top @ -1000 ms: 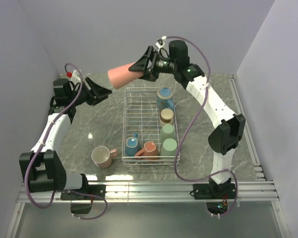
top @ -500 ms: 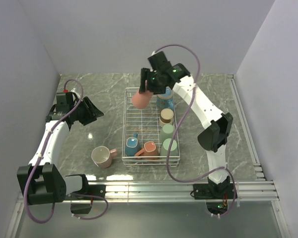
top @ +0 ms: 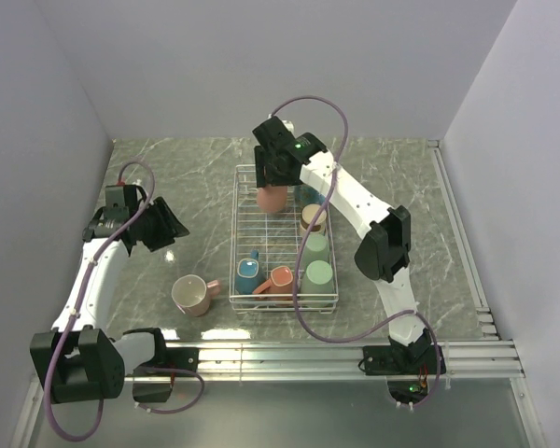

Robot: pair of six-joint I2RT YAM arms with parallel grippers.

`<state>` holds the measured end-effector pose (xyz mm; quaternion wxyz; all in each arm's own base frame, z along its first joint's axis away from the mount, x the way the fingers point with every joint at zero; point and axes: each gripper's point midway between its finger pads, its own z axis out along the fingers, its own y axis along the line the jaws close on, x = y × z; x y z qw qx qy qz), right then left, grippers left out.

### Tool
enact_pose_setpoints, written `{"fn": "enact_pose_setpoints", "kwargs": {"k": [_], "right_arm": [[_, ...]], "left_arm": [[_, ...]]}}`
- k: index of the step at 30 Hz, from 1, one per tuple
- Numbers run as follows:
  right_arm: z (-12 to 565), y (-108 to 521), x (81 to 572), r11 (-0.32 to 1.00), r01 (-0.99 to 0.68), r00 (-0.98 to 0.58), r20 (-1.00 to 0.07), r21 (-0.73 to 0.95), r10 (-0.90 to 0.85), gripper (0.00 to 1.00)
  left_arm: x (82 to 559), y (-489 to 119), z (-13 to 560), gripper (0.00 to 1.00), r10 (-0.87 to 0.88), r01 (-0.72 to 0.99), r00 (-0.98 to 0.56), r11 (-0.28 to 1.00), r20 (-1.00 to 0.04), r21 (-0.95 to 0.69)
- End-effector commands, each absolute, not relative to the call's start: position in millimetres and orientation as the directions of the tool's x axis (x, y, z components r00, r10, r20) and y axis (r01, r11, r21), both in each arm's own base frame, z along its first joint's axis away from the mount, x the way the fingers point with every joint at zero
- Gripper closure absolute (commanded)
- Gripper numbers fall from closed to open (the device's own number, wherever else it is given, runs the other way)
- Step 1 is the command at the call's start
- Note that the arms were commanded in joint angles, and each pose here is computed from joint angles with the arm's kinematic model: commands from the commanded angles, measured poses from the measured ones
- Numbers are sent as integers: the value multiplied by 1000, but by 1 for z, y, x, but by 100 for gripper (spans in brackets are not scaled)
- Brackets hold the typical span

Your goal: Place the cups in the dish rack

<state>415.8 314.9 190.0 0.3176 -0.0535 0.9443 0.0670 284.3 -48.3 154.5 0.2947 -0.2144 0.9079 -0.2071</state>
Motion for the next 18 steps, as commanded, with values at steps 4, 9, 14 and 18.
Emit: {"fn": "enact_pose_setpoints", "kwargs": {"k": [4,9,14,18], "right_arm": [[190,320,441,989,-128,-743,-667,74,-46,100],[173,326,438,985,-147,-766,-641,90,-56,86],[167,331,436,982,-168,-773,-630,81,-80,38],[167,333,436,982,-174,-771,-631,79,-86,27]], "left_arm": [[258,-44,145,45,-491,-290,-763,841,-420,-456],[255,-59,150,45,-464,-221,-786,828,-409,-516],[257,-61,157,45,-454,-200,-787,828,-418,-524],[259,-62,159,45,-456,-199,-786,827,-419,-526]]}}
